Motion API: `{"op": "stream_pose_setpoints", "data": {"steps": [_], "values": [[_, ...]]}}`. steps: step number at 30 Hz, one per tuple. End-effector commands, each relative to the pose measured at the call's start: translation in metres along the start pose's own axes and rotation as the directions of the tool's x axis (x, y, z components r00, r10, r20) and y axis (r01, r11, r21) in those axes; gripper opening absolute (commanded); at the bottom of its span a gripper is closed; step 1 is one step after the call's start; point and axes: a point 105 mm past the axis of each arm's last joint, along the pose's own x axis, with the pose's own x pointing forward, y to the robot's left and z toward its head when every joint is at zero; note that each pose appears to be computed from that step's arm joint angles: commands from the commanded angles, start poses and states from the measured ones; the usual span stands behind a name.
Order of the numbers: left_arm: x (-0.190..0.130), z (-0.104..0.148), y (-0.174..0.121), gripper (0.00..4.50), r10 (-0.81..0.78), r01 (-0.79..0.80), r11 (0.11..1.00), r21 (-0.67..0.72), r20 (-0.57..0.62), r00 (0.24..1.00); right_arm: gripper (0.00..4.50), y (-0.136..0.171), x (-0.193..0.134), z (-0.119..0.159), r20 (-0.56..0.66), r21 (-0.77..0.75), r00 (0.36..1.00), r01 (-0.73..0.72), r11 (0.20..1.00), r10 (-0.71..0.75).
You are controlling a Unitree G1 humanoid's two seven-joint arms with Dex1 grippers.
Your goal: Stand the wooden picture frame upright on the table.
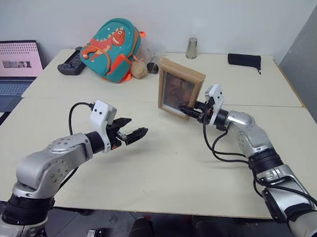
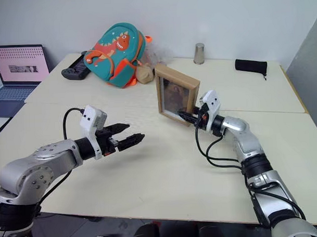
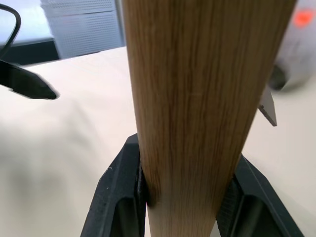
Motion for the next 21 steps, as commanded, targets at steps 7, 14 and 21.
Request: {"op": "stream_pose_setpoints", "data": {"steps": [7, 14, 21], "values": [[-0.001, -0.004, 0.003, 4.5, 0.034, -0.038, 0.996, 0.083, 0.053, 0.998, 1.35, -0.01, 0.001, -0.014, -0.062, 0.03, 0.998, 0.002, 1.0, 0.0], [-0.004, -0.007, 0.003, 4.5, 0.049, -0.053, 0.996, 0.069, 0.057, 0.997, 2.05, -0.014, -0.002, -0.027, -0.066, 0.157, 0.998, 0.036, 0.987, -0.026], [-0.003, -0.008, 0.008, 4.5, 0.06, -0.063, 0.996, 0.065, 0.054, 0.997, 3.81, -0.013, -0.012, -0.029, -0.079, 0.137, 0.996, 0.041, 0.99, -0.031]]}}
